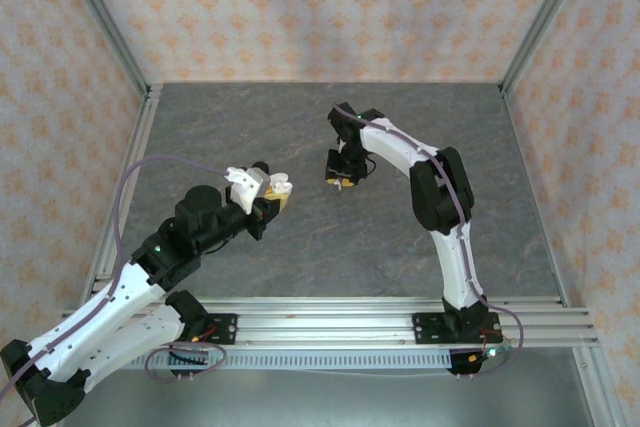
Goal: Insert wireless bluetooth earbuds into charging case
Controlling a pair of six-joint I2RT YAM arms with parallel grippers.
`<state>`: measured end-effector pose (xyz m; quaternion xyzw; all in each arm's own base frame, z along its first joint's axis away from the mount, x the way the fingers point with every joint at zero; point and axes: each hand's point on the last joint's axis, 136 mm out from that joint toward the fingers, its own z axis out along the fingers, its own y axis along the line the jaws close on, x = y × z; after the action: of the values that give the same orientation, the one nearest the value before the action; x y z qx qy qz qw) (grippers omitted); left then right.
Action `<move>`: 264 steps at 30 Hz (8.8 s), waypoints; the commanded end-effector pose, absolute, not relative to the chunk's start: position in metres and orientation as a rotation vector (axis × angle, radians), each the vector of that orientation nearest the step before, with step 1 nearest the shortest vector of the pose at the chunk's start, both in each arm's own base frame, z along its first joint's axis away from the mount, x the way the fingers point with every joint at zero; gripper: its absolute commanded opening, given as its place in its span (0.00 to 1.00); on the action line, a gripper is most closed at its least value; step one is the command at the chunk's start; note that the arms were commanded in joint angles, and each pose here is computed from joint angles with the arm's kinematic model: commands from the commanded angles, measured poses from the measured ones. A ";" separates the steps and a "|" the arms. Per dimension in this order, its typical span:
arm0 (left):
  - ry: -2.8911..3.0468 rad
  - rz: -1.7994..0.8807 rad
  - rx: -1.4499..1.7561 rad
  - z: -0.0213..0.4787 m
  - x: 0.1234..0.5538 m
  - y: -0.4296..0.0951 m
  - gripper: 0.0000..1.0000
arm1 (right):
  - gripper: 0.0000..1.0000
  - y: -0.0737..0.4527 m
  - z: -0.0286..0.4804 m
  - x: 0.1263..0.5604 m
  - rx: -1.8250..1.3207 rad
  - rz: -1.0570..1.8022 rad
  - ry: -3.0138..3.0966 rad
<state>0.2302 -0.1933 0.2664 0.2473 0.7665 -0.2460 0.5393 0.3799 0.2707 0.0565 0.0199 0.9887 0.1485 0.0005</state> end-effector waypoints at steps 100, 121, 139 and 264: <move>1.627 -0.705 0.634 0.381 0.264 -0.243 0.00 | 0.21 0.295 0.452 0.265 -0.706 0.997 1.636; 1.602 -0.737 0.602 0.393 0.265 -0.245 0.00 | 0.21 0.323 0.424 0.250 -0.790 1.105 1.695; 1.600 -0.734 0.597 0.393 0.265 -0.243 0.00 | 0.21 0.323 0.409 0.252 -0.782 1.096 1.742; 1.620 -0.764 0.556 0.391 0.267 -0.244 0.00 | 0.15 0.315 0.437 0.255 -0.654 1.119 1.848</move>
<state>0.2711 -0.2448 0.3743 0.2400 0.7114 -0.3215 0.5771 0.2528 0.3150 0.4143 -0.2543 0.7608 0.4498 0.3927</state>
